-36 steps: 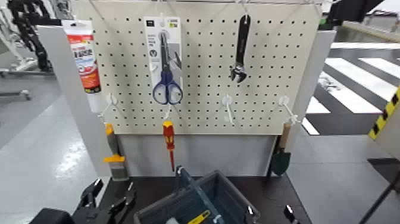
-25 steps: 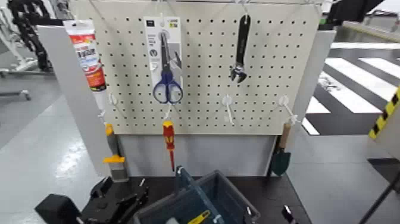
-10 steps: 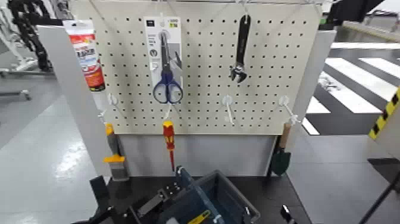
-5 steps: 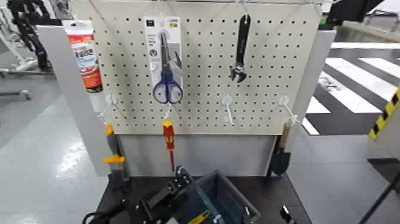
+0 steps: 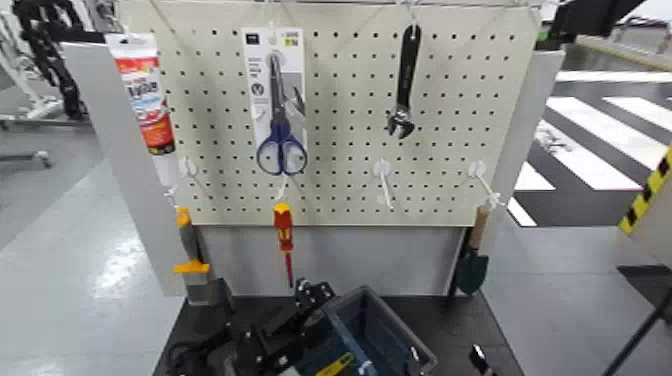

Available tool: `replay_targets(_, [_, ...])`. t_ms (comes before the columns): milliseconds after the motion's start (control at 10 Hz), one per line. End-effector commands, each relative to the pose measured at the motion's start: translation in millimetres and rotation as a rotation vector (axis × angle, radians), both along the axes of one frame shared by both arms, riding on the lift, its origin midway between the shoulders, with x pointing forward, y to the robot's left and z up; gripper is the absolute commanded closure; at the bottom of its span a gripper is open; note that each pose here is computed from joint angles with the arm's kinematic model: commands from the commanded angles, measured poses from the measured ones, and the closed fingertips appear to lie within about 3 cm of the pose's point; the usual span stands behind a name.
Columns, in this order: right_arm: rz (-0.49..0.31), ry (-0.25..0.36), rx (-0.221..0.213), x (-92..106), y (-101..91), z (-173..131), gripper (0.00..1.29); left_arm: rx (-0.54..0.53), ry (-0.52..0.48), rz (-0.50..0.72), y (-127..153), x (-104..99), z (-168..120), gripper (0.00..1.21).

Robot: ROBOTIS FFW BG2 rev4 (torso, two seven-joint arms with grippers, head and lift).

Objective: Grasp the handle of the crate.

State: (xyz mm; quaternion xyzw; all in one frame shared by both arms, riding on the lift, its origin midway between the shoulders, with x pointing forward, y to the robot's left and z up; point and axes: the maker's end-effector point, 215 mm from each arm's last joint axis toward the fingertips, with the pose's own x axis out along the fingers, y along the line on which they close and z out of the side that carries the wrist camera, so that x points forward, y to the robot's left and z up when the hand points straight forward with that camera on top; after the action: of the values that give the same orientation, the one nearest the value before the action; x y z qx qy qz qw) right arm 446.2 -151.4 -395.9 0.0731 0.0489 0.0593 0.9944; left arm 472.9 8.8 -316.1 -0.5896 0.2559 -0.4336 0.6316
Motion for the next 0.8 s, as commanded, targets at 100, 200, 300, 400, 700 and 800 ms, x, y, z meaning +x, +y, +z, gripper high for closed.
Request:
replay_targets(100, [0.000,0.000,0.002,0.2,-0.2,0,0.15,-0.024,0.021,-0.006,-5,1,-2,0.20])
replay_targets(200, [0.000,-0.001,0.003,0.7,-0.3,0,0.15,-0.036,0.032,-0.010,-8,1,-3,0.38])
replay_targets(300, [0.000,-0.001,0.002,0.6,-0.6,0,0.15,-0.056,0.049,-0.020,-13,-1,-3,0.66])
replay_targets(400, [0.001,-0.004,0.002,1.3,-1.0,1,0.15,-0.076,0.056,-0.037,-19,-4,-2,0.81])
replay_targets(700, [0.002,-0.004,0.007,1.4,-0.5,1,0.15,-0.083,0.064,-0.046,-21,-7,-3,1.13])
replay_targets(800, [0.002,-0.004,0.007,1.4,-0.5,1,0.15,-0.085,0.066,-0.049,-22,-8,-3,1.16])
